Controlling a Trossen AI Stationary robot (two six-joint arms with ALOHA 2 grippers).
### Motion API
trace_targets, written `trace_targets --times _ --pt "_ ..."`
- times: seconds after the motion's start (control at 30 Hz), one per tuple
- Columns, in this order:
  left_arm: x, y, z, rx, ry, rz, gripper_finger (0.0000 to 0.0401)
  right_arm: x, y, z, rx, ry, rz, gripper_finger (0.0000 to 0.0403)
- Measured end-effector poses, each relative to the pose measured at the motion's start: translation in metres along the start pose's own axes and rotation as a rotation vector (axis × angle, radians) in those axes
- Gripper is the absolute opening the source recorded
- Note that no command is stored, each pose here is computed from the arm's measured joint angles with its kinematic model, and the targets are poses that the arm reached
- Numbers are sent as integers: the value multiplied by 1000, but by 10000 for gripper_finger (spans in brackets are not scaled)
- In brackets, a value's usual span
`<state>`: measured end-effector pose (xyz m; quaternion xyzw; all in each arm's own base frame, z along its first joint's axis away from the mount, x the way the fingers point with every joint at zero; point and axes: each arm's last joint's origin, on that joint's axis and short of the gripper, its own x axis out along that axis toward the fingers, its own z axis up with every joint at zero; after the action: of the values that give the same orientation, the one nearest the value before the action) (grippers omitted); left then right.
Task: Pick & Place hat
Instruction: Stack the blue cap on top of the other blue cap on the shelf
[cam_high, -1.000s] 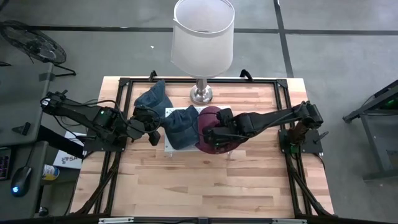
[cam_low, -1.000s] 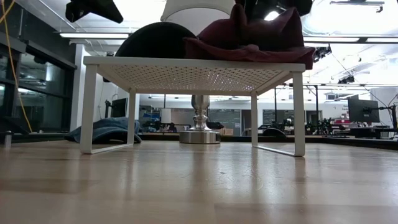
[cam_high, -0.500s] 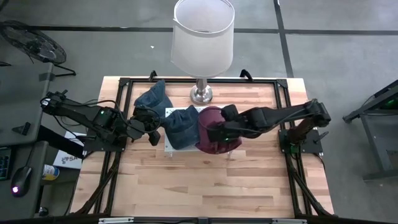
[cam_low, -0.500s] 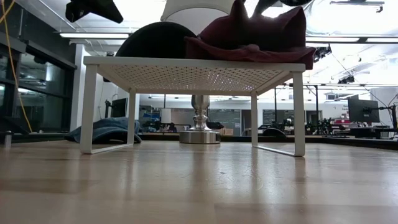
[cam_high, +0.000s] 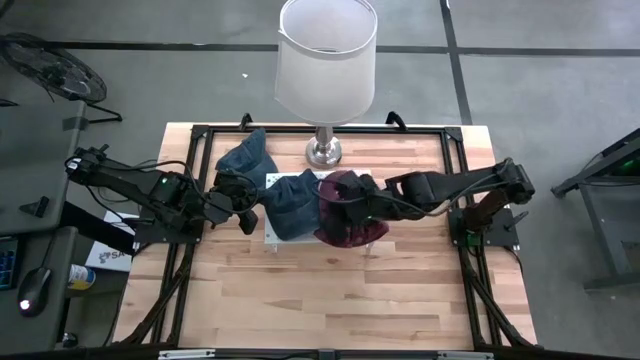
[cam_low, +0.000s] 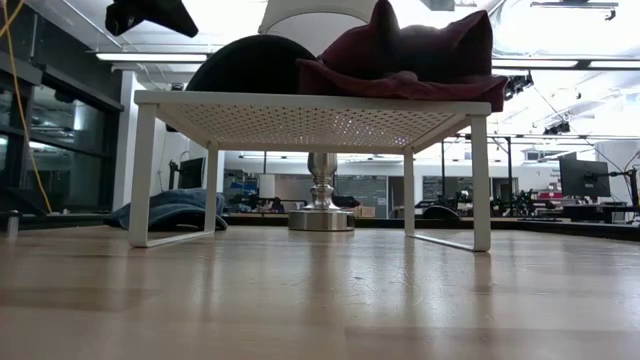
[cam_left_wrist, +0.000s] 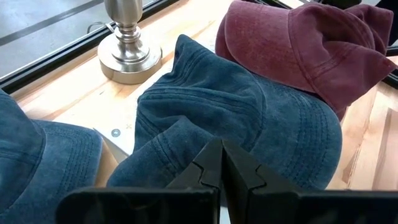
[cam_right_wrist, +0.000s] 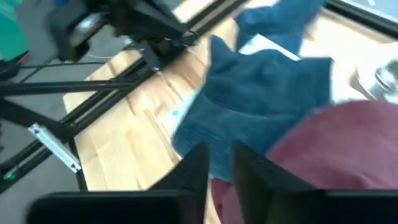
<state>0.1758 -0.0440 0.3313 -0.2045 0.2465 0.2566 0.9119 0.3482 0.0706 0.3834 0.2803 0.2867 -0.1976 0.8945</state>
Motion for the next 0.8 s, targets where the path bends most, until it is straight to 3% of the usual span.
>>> trace_targets --times 0.1,0.3,0.53,0.8 --pt "0 0 0 -1 2 -4 0 5 7 -2 -93 -19 31 15" --pt "0 -1 0 -3 15 -20 0 17 14 -14 -182 -13 -2 3" --pt "0 -2 -1 -10 37 -42 0 18 13 -15 -162 -57 -65 1" --pt "0 1 1 -106 -16 13 0 17 5 -19 -27 -74 -182 1"
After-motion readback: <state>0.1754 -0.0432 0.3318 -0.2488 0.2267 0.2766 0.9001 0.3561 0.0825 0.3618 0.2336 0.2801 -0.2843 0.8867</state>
